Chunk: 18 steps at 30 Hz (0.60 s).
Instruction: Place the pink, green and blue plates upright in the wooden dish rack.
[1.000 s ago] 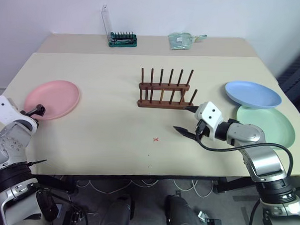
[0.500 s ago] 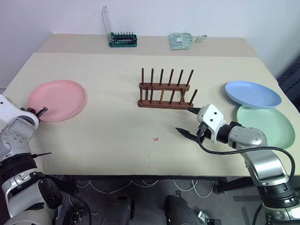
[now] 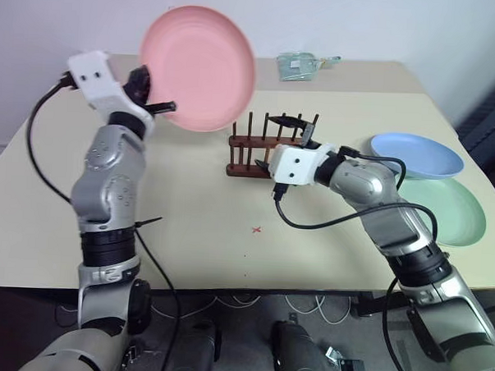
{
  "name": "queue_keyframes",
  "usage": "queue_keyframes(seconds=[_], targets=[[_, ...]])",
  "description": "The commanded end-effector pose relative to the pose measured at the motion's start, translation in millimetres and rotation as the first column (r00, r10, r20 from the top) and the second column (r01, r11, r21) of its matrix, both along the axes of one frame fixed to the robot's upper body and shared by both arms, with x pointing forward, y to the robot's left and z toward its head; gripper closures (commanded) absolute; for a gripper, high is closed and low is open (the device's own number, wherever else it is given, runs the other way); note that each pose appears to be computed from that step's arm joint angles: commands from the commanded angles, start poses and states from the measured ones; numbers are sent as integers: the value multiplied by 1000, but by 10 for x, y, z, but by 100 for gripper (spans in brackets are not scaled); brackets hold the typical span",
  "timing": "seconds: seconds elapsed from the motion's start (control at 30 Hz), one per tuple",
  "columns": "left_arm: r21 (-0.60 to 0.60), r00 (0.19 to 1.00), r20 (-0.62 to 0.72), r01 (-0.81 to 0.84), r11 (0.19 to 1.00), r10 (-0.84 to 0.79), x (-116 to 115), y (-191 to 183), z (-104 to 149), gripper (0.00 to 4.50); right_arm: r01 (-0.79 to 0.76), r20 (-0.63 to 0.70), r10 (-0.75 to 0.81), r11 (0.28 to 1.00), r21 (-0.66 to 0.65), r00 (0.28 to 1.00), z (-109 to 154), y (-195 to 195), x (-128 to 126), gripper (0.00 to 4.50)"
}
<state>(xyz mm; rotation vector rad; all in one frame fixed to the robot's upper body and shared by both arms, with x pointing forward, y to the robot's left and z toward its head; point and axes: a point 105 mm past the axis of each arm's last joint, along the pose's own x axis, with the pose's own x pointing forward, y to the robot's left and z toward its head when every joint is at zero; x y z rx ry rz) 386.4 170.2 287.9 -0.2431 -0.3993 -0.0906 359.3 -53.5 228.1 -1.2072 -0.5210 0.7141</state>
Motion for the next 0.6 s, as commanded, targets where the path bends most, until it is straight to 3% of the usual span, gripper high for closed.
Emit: queue_keyframes(seconds=[0.03, 0.3, 0.4, 0.57, 0.6], targets=[[23, 994, 96, 43, 999, -45, -127, -179, 271, 449, -41, 115, 43, 999, -12, 992, 152, 121, -35, 9], [52, 981, 77, 175, 983, -178, -193, -522, 220, 449, -7, 181, 22, 996, -87, 983, 121, 154, 84, 9], [57, 978, 68, 194, 979, -198, -206, -565, 196, 450, 9, 187, 8, 996, -90, 982, 128, 128, 113, 89], [19, 977, 44, 208, 978, -208, -179, -537, 146, 450, 27, 225, -6, 996, -88, 974, 162, 108, 116, 341], [6, 975, 45, 218, 976, -218, -182, -541, 143, 419, 31, 235, -9, 996, -87, 972, 173, 105, 116, 401]])
